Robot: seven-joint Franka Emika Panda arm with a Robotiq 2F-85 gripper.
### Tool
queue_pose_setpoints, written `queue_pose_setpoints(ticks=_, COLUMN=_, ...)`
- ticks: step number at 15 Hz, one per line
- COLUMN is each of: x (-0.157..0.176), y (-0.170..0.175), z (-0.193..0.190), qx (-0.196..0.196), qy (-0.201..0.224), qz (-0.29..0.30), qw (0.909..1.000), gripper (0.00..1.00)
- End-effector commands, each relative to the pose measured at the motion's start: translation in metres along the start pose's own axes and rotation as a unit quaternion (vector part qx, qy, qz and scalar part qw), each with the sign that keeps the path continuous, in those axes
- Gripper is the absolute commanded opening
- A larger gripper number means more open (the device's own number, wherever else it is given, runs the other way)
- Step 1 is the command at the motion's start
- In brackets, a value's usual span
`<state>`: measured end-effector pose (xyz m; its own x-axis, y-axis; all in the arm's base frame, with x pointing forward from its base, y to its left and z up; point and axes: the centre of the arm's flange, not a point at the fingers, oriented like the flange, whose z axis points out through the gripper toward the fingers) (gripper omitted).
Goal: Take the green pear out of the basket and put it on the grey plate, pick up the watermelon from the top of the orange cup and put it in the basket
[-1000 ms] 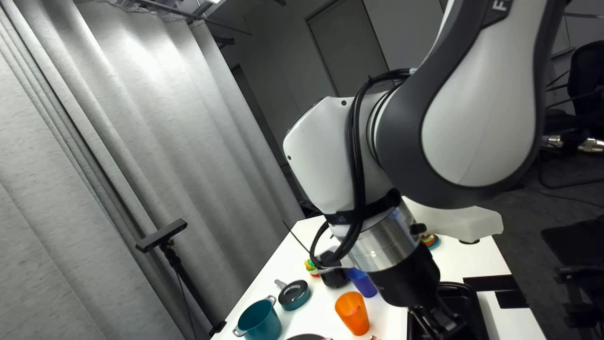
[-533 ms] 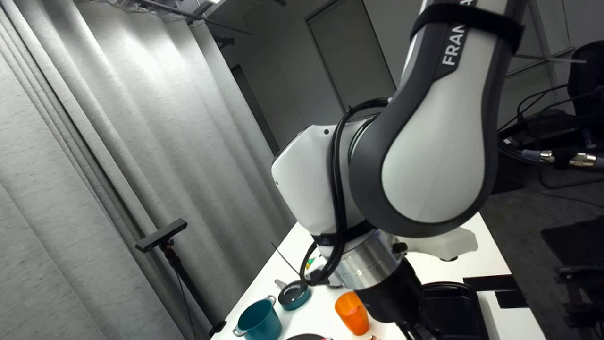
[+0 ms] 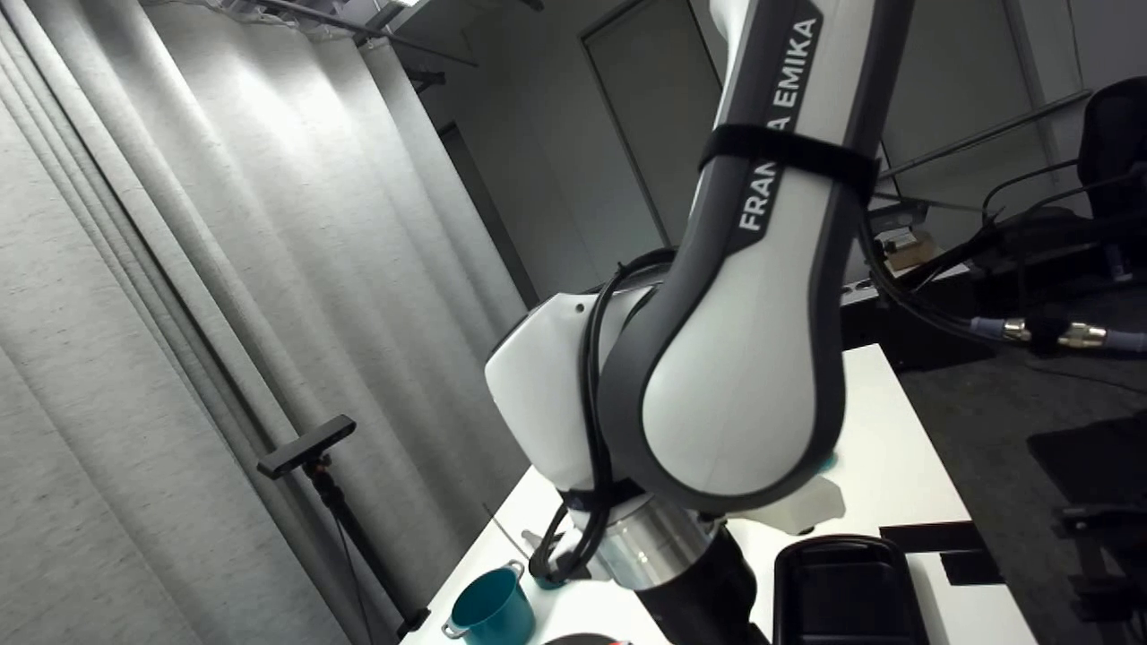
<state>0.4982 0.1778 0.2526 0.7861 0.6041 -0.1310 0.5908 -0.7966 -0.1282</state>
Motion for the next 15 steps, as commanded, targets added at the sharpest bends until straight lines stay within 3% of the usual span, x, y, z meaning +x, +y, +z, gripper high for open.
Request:
queue_pose_setpoints(ticks=1, x=0.03, y=0.01, z=0.014, qx=-0.004, qy=0.007, qz=-0.03, qw=0.9995, gripper=1.0)
queue_pose_setpoints(ticks=15, x=0.079, y=0.036, z=0.045, qx=-0.017, qy=0.031, qz=-0.057, qw=0.9978, gripper=1.0)
